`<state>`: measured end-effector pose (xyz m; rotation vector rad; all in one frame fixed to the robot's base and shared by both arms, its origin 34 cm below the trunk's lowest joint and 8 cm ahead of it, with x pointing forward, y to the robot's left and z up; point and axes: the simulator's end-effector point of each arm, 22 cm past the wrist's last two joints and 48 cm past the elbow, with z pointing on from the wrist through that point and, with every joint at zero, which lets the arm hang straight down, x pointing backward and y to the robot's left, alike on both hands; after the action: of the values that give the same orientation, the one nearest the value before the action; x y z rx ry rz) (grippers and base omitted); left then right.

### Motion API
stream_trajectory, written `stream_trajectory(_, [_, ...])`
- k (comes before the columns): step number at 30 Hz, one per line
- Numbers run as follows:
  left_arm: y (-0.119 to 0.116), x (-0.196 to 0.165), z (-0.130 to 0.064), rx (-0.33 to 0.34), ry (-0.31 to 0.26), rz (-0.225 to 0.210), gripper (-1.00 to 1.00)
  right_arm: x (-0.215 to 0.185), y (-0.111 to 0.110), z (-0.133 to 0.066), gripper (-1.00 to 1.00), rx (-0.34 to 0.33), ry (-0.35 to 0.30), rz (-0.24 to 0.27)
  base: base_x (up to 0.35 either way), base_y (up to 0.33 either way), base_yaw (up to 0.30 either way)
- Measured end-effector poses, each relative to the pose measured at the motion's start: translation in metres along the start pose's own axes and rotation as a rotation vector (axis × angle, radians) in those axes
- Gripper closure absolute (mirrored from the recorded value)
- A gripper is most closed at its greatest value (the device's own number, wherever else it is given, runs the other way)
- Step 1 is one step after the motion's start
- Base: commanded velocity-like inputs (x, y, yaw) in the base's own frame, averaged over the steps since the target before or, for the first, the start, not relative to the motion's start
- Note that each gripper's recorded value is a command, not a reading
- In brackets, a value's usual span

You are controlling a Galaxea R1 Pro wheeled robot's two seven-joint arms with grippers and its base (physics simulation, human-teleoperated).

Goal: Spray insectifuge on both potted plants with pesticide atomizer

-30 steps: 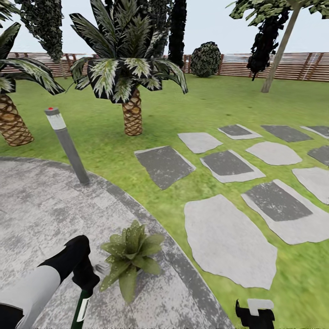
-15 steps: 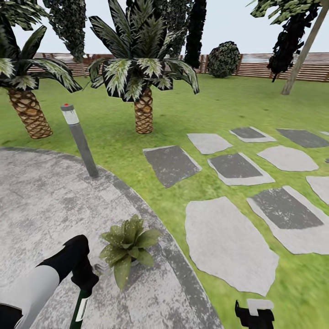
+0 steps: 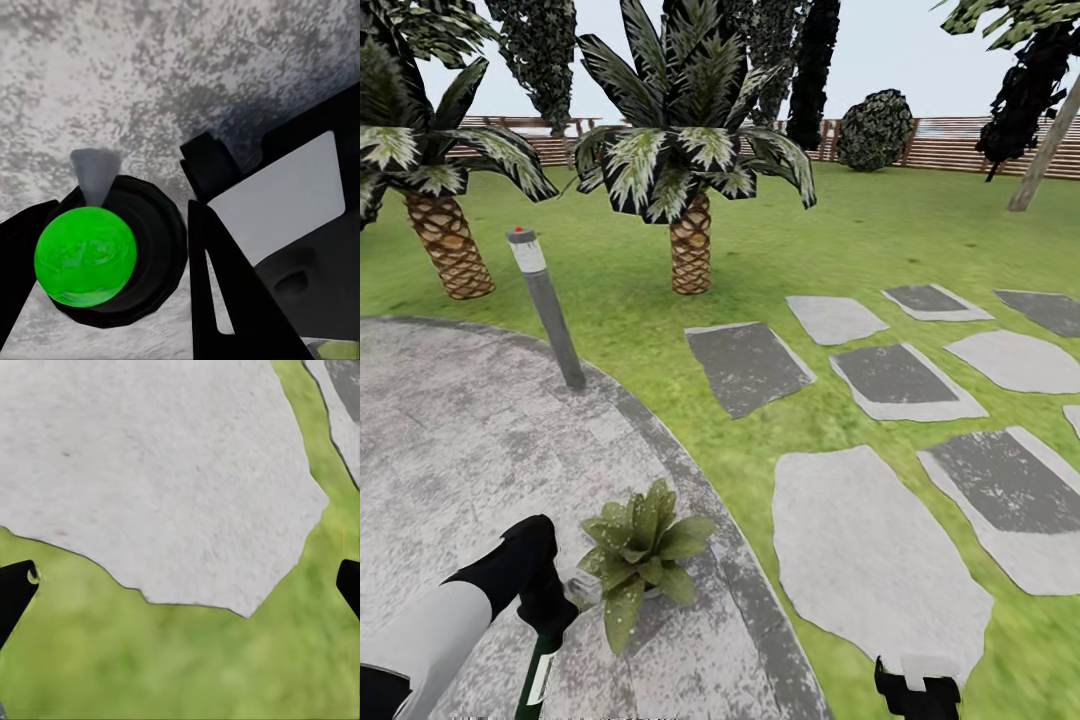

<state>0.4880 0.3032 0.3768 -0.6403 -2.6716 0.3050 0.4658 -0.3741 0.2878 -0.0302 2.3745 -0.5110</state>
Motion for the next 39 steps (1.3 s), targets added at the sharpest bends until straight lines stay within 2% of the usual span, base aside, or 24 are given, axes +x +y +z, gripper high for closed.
stream_trajectory(7, [0.000,0.000,0.000,-0.002,-0.002,-0.002,1.00,0.000,0.000,0.000,-1.00,0.000,0.000,0.000,0.005,-0.021,0.274])
stream_trajectory(18, [0.001,-0.001,0.000,-0.004,-0.004,-0.004,1.00,0.000,0.000,0.000,-1.00,0.001,0.000,0.000,0.014,-0.254,0.024])
stream_trajectory(32, [0.004,0.007,0.006,-0.005,0.009,-0.012,1.00,0.000,0.003,0.000,-1.00,-0.003,0.000,0.001,-0.167,-0.241,0.229])
stream_trajectory(39, [0.005,0.009,0.006,-0.007,0.010,-0.016,1.00,0.000,0.002,-0.001,-1.00,-0.003,0.000,0.002,-0.097,-0.067,0.189])
